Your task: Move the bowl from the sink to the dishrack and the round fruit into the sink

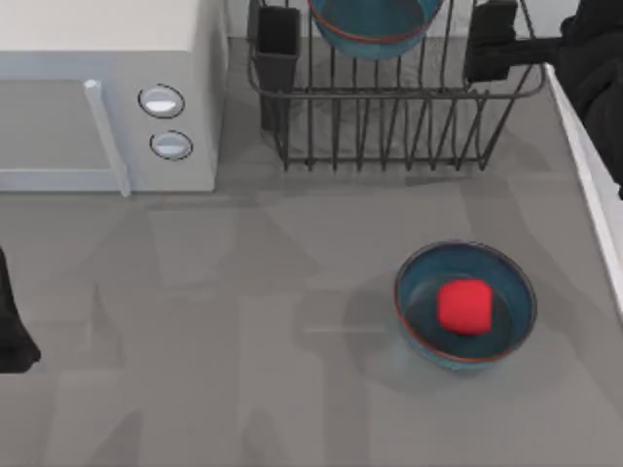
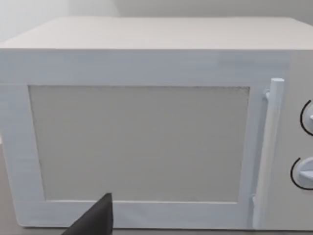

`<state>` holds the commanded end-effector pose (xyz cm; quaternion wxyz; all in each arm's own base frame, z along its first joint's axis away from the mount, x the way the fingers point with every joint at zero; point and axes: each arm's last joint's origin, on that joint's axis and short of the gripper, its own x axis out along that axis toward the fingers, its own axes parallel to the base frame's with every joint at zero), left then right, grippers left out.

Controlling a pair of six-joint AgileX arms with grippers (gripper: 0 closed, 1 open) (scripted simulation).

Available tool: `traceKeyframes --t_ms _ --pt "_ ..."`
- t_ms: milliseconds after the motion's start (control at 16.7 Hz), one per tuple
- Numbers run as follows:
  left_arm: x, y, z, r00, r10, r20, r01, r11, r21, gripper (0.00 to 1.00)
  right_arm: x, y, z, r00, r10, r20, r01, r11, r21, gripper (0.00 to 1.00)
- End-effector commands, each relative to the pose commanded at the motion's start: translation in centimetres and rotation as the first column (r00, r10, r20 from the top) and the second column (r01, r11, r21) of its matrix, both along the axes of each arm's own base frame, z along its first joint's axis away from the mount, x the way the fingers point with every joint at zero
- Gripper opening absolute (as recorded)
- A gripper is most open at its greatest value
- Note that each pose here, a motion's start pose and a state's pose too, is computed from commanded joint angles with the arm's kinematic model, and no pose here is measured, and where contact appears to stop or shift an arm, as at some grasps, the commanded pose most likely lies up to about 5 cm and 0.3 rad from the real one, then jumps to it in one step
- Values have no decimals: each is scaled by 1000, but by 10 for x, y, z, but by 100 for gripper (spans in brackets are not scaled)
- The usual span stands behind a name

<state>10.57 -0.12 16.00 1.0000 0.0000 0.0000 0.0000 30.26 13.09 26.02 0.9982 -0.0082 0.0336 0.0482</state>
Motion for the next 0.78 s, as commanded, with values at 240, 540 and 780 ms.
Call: traceKeyframes --t_ms 240,540,780 --pt "0 0 0 1000 0 0 0 1000 0 100 -84 -68 -2 1000 24 2 -24 999 21 100" --pt "0 0 0 1000 0 0 0 1000 0 100 -166 -113 -49 999 -7 33 6 999 36 100" --pt "0 0 0 1000 0 0 0 1000 0 100 -190 -127 -87 997 -57 45 56 998 29 100"
